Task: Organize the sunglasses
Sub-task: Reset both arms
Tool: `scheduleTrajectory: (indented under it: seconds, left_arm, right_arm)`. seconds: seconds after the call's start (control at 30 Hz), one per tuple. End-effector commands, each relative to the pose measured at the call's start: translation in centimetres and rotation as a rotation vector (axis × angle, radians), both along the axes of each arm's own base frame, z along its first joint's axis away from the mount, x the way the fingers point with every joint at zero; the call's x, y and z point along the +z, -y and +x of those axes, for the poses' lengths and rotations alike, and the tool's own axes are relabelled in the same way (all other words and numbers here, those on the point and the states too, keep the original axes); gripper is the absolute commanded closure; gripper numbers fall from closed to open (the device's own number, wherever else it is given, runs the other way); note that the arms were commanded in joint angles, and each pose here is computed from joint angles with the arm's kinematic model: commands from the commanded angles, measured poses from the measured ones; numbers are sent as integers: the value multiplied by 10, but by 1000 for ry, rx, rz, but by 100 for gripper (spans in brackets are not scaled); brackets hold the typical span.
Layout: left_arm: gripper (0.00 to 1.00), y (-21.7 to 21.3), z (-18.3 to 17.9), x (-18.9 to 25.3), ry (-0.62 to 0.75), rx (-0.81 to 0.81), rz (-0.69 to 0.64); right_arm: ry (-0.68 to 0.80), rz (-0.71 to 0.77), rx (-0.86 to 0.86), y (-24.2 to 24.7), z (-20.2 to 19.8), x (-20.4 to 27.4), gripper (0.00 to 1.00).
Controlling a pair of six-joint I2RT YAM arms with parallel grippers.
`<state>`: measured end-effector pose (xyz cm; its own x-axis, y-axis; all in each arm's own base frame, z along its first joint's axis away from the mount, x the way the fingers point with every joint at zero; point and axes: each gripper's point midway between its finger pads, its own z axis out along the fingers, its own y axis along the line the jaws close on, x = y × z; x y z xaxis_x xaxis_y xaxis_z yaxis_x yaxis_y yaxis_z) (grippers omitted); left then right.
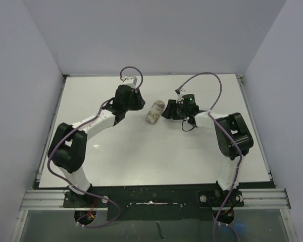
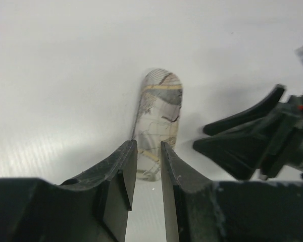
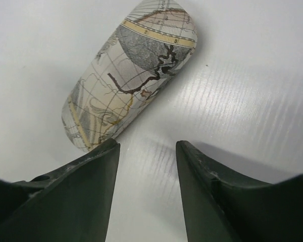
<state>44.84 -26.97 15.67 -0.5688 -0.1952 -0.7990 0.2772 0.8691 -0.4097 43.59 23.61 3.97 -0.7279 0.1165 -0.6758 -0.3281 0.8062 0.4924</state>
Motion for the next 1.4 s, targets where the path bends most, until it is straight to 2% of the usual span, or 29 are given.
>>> scheduleTrajectory:
  seconds: [0.0, 0.27, 0.33, 0.37, 0.53, 0.6, 0.7, 1.0, 1.07, 1.1, 1.17, 1.23, 1.37]
  left_arm:
    - [75, -35, 2, 19, 116, 168, 15]
    - [75, -82, -21, 14, 156, 354, 40]
    - [75, -96, -29, 10, 161, 400, 60]
    - [75, -104, -35, 4, 154, 428, 73]
    - [75, -124, -55, -1, 169, 474, 81]
    - [75, -129, -61, -7, 163, 481, 89]
    - [76, -135, -68, -12, 159, 491, 99]
    - [73, -147, -83, -30, 150, 500, 137]
    - [66, -149, -84, -34, 143, 506, 145]
    - [57, -150, -85, -37, 139, 508, 151]
    - [53, -150, -86, -40, 136, 504, 154]
    - [42, -150, -88, -42, 139, 501, 152]
    - [36, -150, -90, -43, 145, 490, 151]
  right_arm:
    - [121, -48, -16, 3, 0, 51, 49]
    - [139, -112, -71, 14, -10, 75, 40]
    - [134, -143, -107, 21, -11, 76, 33]
    - [142, -158, -126, 24, -11, 77, 24]
    - [168, -175, -161, 33, -15, 86, 15]
    - [175, -179, -167, 35, -17, 89, 4]
    - [192, -181, -189, 41, -18, 94, 0]
    - [244, -246, -310, 75, -23, 104, 2]
    - [255, -268, -349, 84, -26, 106, 2]
    - [254, -280, -374, 90, -27, 108, 2]
    - [250, -314, -419, 100, -29, 107, 2]
    - [242, -348, -463, 111, -30, 107, 2]
    - [251, -370, -502, 121, -33, 109, 2]
